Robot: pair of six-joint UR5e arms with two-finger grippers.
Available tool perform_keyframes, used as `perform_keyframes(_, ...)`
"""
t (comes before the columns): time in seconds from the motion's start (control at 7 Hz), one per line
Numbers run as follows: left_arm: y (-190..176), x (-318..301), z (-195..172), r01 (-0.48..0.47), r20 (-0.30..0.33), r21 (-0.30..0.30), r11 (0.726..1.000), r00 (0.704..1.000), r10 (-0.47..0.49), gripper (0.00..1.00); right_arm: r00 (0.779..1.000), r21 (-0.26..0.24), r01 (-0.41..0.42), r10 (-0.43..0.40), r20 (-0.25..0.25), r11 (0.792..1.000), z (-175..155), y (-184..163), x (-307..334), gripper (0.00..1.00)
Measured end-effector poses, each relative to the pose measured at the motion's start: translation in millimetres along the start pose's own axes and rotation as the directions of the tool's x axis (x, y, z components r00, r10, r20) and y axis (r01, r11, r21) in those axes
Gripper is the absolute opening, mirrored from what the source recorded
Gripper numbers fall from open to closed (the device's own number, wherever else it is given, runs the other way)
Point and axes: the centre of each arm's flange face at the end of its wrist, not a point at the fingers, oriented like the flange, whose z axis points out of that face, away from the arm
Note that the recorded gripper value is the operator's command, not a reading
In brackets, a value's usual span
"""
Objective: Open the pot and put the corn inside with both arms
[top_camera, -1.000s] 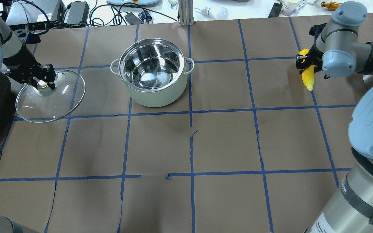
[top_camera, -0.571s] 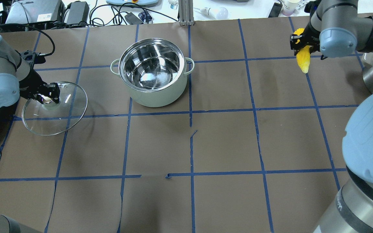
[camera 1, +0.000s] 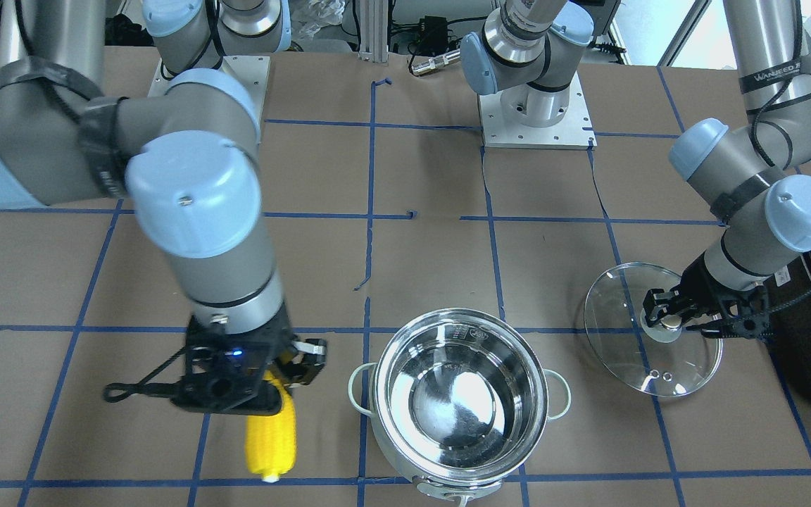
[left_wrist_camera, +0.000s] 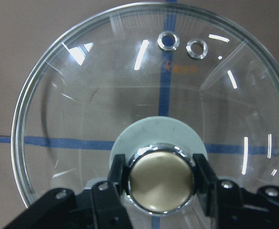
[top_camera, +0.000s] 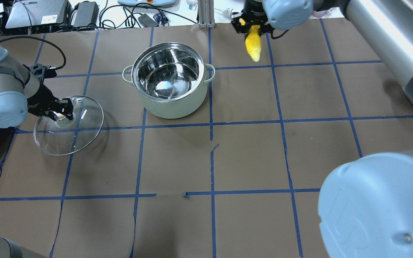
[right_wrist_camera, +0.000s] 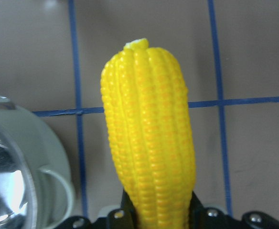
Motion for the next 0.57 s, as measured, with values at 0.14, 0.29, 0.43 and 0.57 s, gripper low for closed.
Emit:
perform_keyframes(0.14,0,-1,2,0.008,0.0,-0.003,1.0,1.0,-0.008,0.1,1.0,-0.001,-0.01,0.01,0.018,1.0,3,17,-58,0.0)
perform_keyframes(0.29,1,-1,2,0.012,0.001,-0.006,1.0,1.0,-0.012,0.13,0.999,-0.002,-0.013,0.013,0.033,1.0,12,31,-101,0.0)
perform_keyframes(0.43,1,-2,3,0.015,0.002,-0.009,1.0,1.0,-0.015,0.18,0.999,0.005,-0.011,0.011,0.047,1.0,21,43,-131,0.0)
perform_keyframes(0.57,1,-2,5,0.016,0.003,-0.013,1.0,1.0,-0.015,0.23,0.998,0.011,-0.011,0.01,0.062,1.0,28,51,-150,0.01)
